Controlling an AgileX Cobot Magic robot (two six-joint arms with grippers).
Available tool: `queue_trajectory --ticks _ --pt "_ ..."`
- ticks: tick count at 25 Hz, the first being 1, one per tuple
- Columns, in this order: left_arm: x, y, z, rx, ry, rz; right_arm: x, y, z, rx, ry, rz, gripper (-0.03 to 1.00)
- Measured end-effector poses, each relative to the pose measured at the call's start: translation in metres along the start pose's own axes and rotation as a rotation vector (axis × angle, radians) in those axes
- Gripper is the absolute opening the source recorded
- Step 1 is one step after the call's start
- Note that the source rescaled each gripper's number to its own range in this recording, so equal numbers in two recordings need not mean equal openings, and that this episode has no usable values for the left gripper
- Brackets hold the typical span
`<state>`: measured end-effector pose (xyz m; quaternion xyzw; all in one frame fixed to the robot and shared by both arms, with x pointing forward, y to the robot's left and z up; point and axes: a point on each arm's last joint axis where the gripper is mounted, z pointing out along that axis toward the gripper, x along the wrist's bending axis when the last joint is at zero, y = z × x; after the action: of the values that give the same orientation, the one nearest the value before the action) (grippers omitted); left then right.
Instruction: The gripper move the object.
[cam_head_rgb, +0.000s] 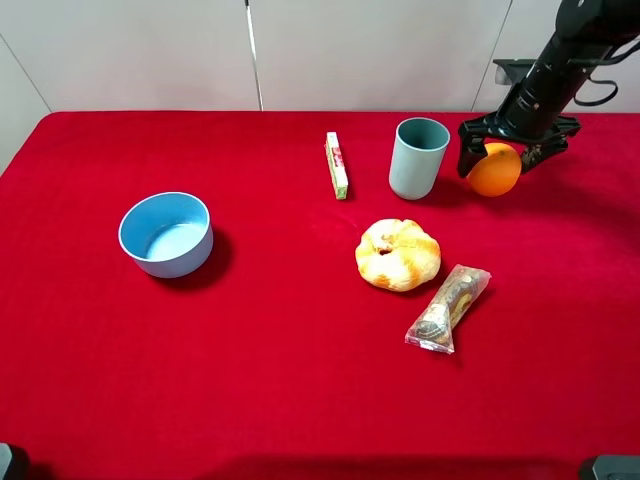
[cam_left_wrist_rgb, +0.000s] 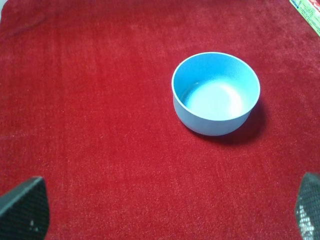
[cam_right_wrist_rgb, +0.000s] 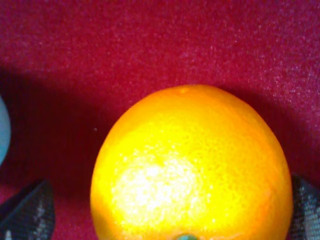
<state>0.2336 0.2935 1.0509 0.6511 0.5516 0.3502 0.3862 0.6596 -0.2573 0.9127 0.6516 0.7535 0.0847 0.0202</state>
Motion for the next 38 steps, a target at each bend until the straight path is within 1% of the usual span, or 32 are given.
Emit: queue_trajectory --ticks 7,12,15,21,27,30,38 --pt "0.0 0.0 0.0 0.0 0.0 0.0 0.002 0.002 -0.017 0.02 0.009 -0.004 0.99" --pt "0.0 0.0 0.0 0.0 0.0 0.0 0.005 0.001 -0.04 0.005 0.012 -0.009 0.99" --pt "0.0 0.0 0.0 0.0 0.0 0.0 0.006 -0.003 -0.053 0.019 0.015 -0.012 0.99" --pt "0.0 0.0 0.0 0.0 0.0 0.0 0.01 -0.011 -0.089 -0.005 0.016 -0.004 0.99" --pt "0.0 0.0 0.0 0.0 0.0 0.0 0.013 -0.026 -0.131 -0.011 -0.009 -0.009 0.99" --pt "0.0 0.0 0.0 0.0 0.0 0.0 0.014 -0.032 -0.152 -0.049 -0.019 -0.012 0.99" --pt "0.0 0.0 0.0 0.0 0.0 0.0 0.023 -0.058 -0.217 -0.216 -0.017 -0.01 0.99"
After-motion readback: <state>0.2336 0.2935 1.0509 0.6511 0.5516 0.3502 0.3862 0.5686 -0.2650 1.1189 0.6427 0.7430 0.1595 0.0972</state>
